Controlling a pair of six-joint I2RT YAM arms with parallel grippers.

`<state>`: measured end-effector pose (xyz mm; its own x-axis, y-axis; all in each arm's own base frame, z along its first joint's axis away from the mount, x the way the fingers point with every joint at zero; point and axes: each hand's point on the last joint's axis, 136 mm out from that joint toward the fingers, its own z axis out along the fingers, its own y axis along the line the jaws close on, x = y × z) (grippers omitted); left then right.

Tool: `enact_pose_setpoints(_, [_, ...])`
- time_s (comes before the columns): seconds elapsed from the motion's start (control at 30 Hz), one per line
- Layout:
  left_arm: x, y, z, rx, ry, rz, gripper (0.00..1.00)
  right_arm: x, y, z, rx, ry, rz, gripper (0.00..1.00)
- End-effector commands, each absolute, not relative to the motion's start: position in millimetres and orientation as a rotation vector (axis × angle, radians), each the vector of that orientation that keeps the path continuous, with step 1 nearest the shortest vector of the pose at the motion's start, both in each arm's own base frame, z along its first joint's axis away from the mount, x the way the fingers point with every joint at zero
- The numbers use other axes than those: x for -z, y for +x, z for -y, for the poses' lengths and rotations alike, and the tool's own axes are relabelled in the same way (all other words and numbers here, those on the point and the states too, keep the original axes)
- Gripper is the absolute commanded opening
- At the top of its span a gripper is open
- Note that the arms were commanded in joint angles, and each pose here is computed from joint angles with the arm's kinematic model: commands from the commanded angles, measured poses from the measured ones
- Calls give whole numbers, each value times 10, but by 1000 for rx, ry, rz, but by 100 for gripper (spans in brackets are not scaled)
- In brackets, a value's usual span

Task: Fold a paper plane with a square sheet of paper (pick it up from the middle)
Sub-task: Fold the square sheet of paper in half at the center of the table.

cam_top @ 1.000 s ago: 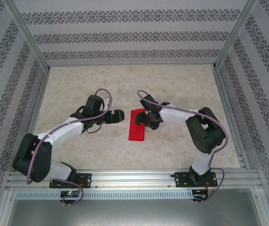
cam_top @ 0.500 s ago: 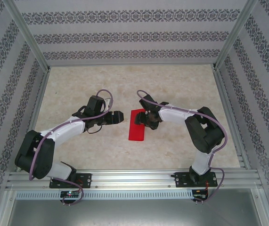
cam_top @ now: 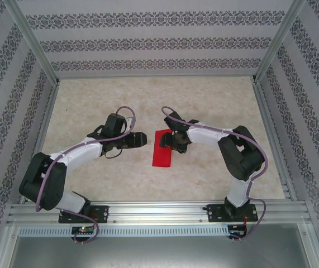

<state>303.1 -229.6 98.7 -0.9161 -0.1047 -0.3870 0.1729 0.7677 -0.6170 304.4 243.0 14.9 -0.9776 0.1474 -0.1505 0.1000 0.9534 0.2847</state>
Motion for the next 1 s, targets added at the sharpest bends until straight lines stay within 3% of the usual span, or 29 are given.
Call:
enact_pose_setpoints(0.0, [-1027,3021,2430,987,83,-2572,57,349,2794,-2166,-189,209,-3057,72])
enact_pose_setpoints(0.13, [-936,3013,2523,1005,83,-2612,32,382,2777,-2151,-173,210,-3064,72])
enact_pose_setpoints(0.27, [-848,3005,2643,1048,73,-2644,2,405,2761,-2133,-159,212,-3069,72])
enact_pose_setpoints(0.97, [-563,3056,3026,1162,39,-2725,0,469,2744,-2115,-127,211,-3085,72])
